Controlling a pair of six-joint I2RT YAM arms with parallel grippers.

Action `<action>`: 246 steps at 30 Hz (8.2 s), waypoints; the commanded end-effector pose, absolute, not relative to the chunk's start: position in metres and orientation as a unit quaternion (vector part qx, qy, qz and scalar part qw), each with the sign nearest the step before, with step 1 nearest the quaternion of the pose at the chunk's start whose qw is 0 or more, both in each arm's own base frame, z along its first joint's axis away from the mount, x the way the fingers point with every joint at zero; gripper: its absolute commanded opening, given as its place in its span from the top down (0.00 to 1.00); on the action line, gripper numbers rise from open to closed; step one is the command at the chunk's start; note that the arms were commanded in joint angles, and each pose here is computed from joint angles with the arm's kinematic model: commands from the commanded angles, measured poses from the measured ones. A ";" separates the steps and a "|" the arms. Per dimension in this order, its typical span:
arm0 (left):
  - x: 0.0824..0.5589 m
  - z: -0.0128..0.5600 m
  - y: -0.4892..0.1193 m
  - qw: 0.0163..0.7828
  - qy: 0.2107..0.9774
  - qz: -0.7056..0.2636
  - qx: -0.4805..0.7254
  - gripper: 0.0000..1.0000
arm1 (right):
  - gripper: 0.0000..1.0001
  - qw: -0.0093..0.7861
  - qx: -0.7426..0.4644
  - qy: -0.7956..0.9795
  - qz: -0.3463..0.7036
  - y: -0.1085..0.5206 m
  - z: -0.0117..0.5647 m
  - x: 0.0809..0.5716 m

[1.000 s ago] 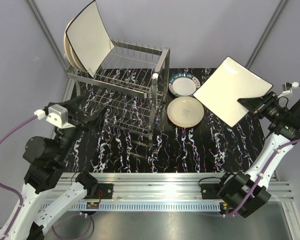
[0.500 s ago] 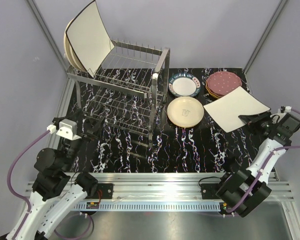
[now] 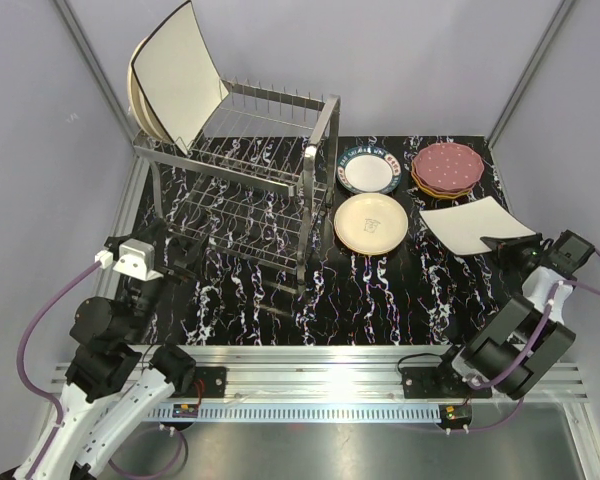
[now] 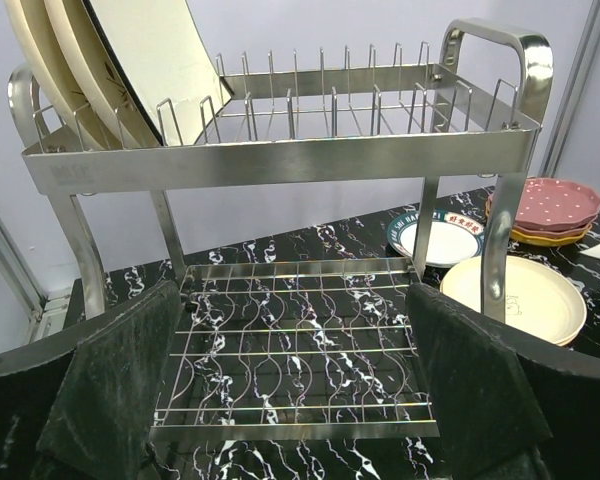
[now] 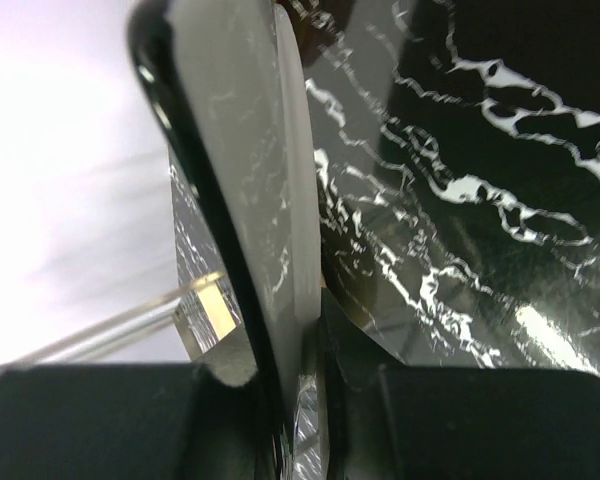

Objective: Unload the plates from the dish rack
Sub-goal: Place the plate on the table, then grab a plate with the left arm

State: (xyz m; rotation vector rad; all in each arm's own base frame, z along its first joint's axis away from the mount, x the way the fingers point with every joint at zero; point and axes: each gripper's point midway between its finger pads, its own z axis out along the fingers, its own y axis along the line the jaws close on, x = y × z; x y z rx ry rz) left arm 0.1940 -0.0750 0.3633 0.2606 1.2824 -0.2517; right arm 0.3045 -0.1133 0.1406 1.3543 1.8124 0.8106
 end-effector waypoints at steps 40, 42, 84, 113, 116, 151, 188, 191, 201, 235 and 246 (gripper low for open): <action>0.191 0.383 -0.069 0.798 0.582 -0.129 0.091 0.01 | 0.65 0.398 0.484 0.720 0.298 -0.132 0.102 0.371; 0.190 0.386 -0.069 0.800 0.579 -0.131 0.090 0.01 | 0.62 0.395 0.483 0.724 0.293 -0.132 0.100 0.369; 0.227 0.443 -0.077 0.732 0.660 -0.165 -0.030 0.01 | 0.00 0.300 0.460 0.820 0.161 -0.140 0.085 0.309; 0.268 0.456 -0.081 0.688 0.722 -0.064 0.039 0.01 | 0.00 0.445 -0.152 0.814 0.341 0.059 0.231 0.296; 0.283 0.459 -0.078 0.672 0.735 -0.089 0.021 0.01 | 0.00 0.441 -0.137 0.822 0.333 0.056 0.229 0.297; 0.374 0.502 -0.031 0.687 0.706 -0.140 -0.099 0.26 | 0.00 0.505 -0.185 0.800 0.268 0.056 0.259 0.272; 0.434 0.462 -0.018 0.754 0.657 -0.024 0.016 0.62 | 0.00 0.505 -0.190 0.798 0.268 0.057 0.256 0.272; 0.437 0.456 -0.017 0.752 0.659 -0.023 0.019 0.71 | 0.00 0.508 -0.192 0.797 0.266 0.056 0.258 0.272; 0.429 0.475 -0.022 0.782 0.620 -0.046 0.037 1.00 | 0.00 0.509 -0.194 0.795 0.265 0.057 0.258 0.271; 0.374 0.613 -0.020 0.900 0.426 -0.088 0.000 1.00 | 0.00 0.508 -0.199 0.792 0.273 0.059 0.257 0.271; 0.365 0.633 -0.015 0.918 0.389 -0.083 -0.012 1.00 | 0.00 0.504 -0.198 0.794 0.275 0.059 0.254 0.272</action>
